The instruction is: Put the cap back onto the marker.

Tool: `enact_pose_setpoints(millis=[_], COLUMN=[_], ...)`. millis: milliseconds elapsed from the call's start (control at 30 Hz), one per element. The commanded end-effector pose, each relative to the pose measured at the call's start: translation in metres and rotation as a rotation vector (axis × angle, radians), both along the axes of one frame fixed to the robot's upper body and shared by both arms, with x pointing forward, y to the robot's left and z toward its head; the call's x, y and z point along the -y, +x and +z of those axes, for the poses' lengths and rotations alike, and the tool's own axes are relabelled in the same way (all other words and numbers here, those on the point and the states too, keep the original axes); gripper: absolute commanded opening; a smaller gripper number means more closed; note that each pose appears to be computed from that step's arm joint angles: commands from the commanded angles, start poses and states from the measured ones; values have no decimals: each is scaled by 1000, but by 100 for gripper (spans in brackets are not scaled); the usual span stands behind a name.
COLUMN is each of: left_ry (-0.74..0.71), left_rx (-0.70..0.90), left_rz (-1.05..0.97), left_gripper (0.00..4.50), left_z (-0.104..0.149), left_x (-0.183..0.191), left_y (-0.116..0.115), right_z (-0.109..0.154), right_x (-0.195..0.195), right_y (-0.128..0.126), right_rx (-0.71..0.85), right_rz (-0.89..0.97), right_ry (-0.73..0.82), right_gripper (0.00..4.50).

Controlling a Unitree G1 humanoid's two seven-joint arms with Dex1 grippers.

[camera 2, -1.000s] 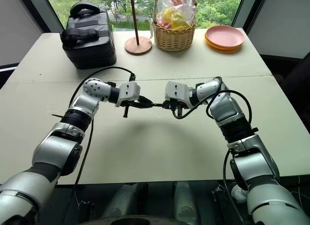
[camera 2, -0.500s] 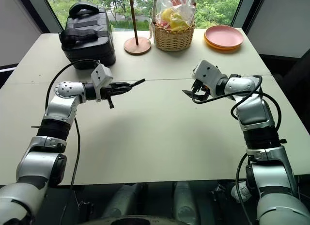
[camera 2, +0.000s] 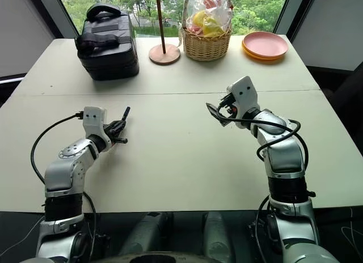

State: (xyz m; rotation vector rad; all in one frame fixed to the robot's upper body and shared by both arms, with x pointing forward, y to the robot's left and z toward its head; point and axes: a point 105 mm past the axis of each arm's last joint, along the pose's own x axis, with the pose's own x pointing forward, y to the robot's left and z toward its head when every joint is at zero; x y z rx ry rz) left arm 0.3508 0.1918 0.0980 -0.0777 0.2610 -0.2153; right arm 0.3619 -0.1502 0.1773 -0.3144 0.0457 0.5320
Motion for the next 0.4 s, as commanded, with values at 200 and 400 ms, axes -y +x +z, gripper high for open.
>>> enact_pose_setpoints(millis=[200,400], left_ry=[26,66], left_rx=[202,380], left_rz=[-57,-104], left_gripper=[432,432], left_z=[46,110], left_x=[12,-15], left_y=[4,4], right_z=[12,35], right_x=[23,77], right_y=[3,-15], right_rx=[73,118], right_rz=[-71,-124], right_ry=[-39,44], right_gripper=[450,450])
